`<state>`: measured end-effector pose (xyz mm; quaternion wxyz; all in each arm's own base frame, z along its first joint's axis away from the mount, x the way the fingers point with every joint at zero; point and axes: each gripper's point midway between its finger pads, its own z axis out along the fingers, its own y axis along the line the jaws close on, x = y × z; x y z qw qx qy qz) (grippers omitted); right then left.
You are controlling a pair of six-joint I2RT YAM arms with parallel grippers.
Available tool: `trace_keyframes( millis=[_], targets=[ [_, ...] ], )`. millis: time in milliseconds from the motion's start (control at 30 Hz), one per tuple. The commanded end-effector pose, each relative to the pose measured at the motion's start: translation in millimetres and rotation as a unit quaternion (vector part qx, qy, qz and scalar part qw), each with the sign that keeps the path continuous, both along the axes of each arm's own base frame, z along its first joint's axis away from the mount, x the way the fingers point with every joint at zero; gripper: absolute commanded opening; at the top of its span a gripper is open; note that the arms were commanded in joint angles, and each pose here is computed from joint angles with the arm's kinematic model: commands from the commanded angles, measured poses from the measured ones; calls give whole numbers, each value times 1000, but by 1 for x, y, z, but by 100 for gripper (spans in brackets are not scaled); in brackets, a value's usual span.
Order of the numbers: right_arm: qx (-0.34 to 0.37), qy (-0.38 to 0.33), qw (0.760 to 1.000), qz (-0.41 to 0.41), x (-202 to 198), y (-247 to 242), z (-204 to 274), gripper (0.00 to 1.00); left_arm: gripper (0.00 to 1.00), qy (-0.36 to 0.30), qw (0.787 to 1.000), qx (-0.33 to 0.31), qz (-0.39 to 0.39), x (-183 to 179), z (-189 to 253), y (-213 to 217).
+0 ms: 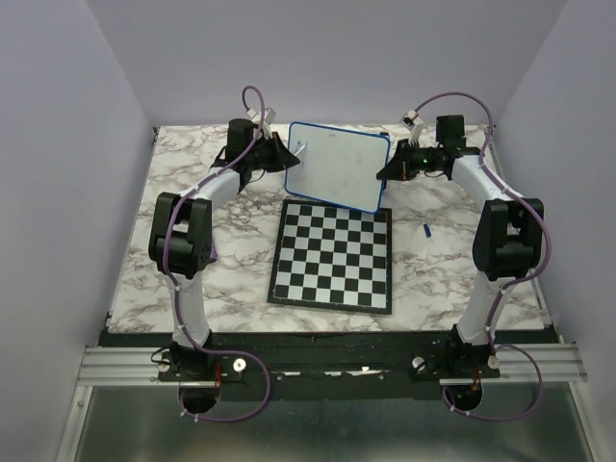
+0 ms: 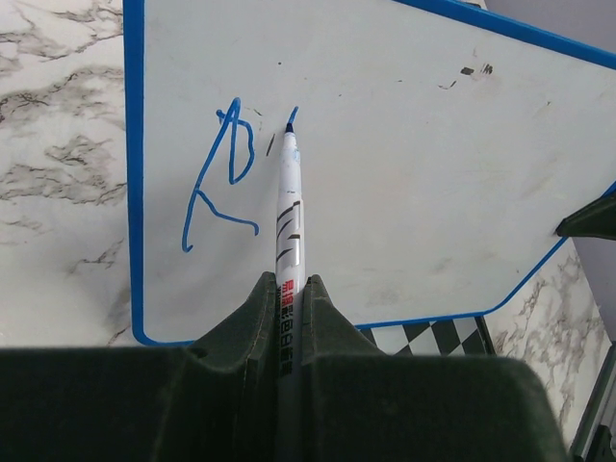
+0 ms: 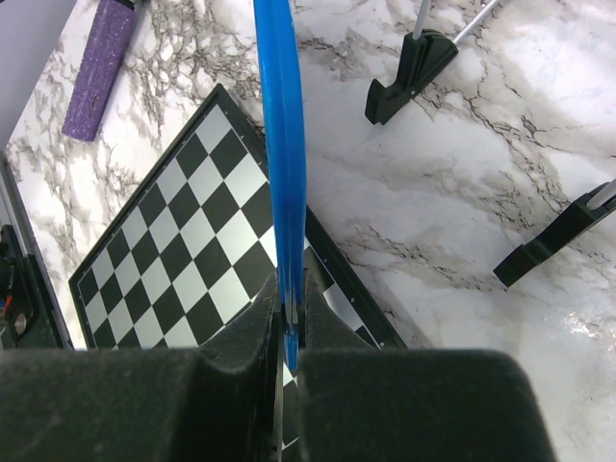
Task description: Write a sentence on the whiteboard
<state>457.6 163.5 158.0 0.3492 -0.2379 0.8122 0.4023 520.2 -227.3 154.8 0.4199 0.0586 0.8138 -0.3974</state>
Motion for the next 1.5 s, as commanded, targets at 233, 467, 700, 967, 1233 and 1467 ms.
trace_keyframes(
  millis=[233,467,700,967,1233,1467],
  targets=[
    [1,-9,1000,15,2,4,-2,0,0,-12,1000,-4,-5,-9,8,-1],
    [0,-9,1000,14,2,4,-3,0,0,-36,999,-6,-4,-14,30,1],
    [1,-11,1000,16,1,4,0,0,0,-19,1000,1,1,-15,16,3],
    [1,-9,1000,16,2,5,-2,0,0,-3,1000,16,5,-12,3,5],
    [0,-9,1000,15,2,4,-2,0,0,8,1000,23,7,-10,-6,6],
    [1,-10,1000,15,2,4,-1,0,0,13,1000,26,8,-7,-10,6]
  ],
)
